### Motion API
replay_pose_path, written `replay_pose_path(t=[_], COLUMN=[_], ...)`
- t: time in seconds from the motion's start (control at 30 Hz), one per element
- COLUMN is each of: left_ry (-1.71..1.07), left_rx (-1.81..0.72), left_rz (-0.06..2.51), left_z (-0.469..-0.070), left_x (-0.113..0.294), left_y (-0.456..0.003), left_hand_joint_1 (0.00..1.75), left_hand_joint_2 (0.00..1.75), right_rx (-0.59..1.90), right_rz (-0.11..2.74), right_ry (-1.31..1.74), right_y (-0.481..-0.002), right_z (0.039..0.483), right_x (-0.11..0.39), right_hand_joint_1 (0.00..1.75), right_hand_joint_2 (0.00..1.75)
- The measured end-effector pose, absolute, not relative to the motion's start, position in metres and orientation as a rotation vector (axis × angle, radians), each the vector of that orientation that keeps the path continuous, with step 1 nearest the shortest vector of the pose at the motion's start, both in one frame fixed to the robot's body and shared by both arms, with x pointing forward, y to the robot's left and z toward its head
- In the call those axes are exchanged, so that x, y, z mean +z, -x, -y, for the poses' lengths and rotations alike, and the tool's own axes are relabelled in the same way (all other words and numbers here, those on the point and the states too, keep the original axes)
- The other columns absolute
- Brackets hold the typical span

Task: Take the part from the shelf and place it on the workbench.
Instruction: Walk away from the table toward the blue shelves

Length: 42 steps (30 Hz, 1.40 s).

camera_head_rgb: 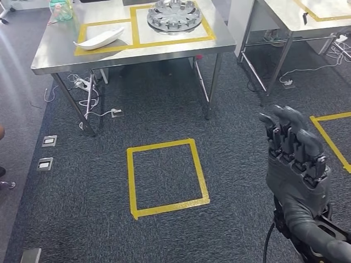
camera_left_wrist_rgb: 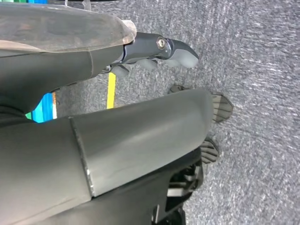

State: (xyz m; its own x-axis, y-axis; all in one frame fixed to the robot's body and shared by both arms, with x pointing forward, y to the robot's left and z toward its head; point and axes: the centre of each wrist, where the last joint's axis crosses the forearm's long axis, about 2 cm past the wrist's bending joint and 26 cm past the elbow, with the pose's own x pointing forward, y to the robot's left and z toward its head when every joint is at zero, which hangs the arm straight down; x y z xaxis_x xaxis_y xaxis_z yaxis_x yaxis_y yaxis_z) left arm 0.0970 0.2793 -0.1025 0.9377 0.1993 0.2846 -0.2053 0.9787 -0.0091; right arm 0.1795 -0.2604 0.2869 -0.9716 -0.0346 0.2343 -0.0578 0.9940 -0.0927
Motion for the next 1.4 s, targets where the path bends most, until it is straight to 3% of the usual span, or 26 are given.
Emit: replay_pose_path(t=[0.6,1.4], left_ry=[-0.034,-0.090], left_rx=[0.208,0.246], left_rz=[0.303,0.312], left_z=[-0.284,-0.303], left_x=[-0.104,-0.106], left_y=[-0.090,-0.078], left_hand_joint_1=[0.00,0.00], left_hand_joint_2=[0.00,0.00], right_rx=[0.002,-0.011], right_rz=[2.805,2.752], right_ry=[-0.051,-0.046], right_y=[-0.175,-0.185], right_z=[0.268,0.272], right_x=[0.268,0.250], right_hand_joint_1=[0.00,0.00], right_hand_joint_2=[0.00,0.00])
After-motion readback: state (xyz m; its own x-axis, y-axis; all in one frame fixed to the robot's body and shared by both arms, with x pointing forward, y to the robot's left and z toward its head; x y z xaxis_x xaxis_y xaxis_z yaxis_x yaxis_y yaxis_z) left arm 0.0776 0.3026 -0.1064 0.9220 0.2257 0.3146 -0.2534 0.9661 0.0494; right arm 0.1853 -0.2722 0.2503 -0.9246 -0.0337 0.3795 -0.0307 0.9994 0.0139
